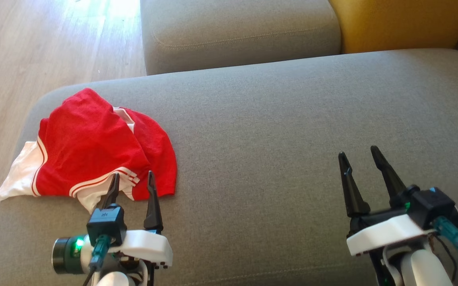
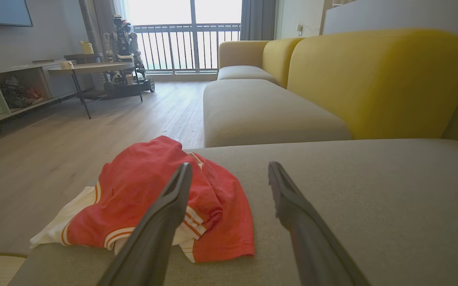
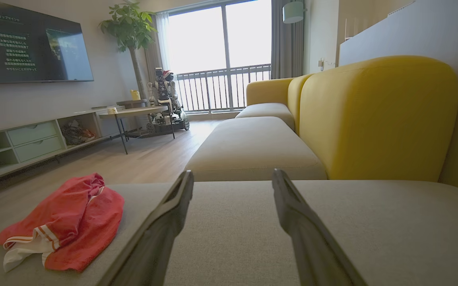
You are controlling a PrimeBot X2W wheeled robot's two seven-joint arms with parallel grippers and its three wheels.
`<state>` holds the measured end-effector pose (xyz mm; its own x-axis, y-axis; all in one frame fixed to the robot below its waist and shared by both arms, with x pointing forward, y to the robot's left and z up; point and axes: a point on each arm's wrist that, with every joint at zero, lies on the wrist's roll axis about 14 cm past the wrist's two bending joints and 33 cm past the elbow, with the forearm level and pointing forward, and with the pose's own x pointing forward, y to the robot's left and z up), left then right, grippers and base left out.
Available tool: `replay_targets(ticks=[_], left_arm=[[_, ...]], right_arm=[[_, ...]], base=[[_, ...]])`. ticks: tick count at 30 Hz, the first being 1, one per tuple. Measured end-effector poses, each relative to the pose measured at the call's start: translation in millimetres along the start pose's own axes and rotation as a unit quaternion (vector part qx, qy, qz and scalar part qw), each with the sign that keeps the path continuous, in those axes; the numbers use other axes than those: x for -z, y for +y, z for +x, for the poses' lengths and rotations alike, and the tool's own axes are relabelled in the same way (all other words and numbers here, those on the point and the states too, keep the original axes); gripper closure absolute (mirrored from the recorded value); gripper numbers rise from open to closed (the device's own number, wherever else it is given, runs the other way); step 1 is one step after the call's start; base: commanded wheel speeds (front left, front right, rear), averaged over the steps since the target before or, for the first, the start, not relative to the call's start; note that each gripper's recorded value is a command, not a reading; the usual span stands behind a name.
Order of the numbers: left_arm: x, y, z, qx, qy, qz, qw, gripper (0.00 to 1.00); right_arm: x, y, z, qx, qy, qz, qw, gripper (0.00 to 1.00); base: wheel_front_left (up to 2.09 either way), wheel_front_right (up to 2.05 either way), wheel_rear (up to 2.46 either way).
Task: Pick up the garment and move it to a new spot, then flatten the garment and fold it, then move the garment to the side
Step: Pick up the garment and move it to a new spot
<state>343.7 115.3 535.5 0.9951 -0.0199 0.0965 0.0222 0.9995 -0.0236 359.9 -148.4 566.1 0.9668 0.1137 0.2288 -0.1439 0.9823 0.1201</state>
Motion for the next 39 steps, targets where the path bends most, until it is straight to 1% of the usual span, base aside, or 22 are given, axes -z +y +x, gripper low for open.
replay_targets(ticks=[4, 10, 15, 21, 39], left_arm=[[-1, -2, -1, 0.007, -0.004, -0.012, 1.000, 0.00], [3, 4, -5, -0.003, -0.005, -0.029, 1.000, 0.00], [9, 5, -9, -0.002, -0.005, -0.021, 1.000, 0.00], [7, 4, -10, 0.005, -0.020, 0.003, 1.000, 0.00], [17, 9, -11, 0.004, -0.005, -0.003, 1.000, 0.00]], right_arm=[[7, 1, -5, 0.000, 0.009, 0.002, 1.000, 0.00], [5, 3, -6, -0.005, 0.000, -0.008, 1.000, 0.00], [5, 3, -6, -0.007, -0.003, -0.019, 1.000, 0.00], [2, 5, -7, -0.013, -0.012, -0.043, 0.999, 0.00], [4, 2, -8, -0.008, -0.008, -0.041, 0.999, 0.00]], base=[[0.00, 0.00, 0.00], [0.00, 0.00, 0.00], [0.00, 0.00, 0.00], [0.00, 0.00, 0.00], [0.00, 0.00, 0.00]])
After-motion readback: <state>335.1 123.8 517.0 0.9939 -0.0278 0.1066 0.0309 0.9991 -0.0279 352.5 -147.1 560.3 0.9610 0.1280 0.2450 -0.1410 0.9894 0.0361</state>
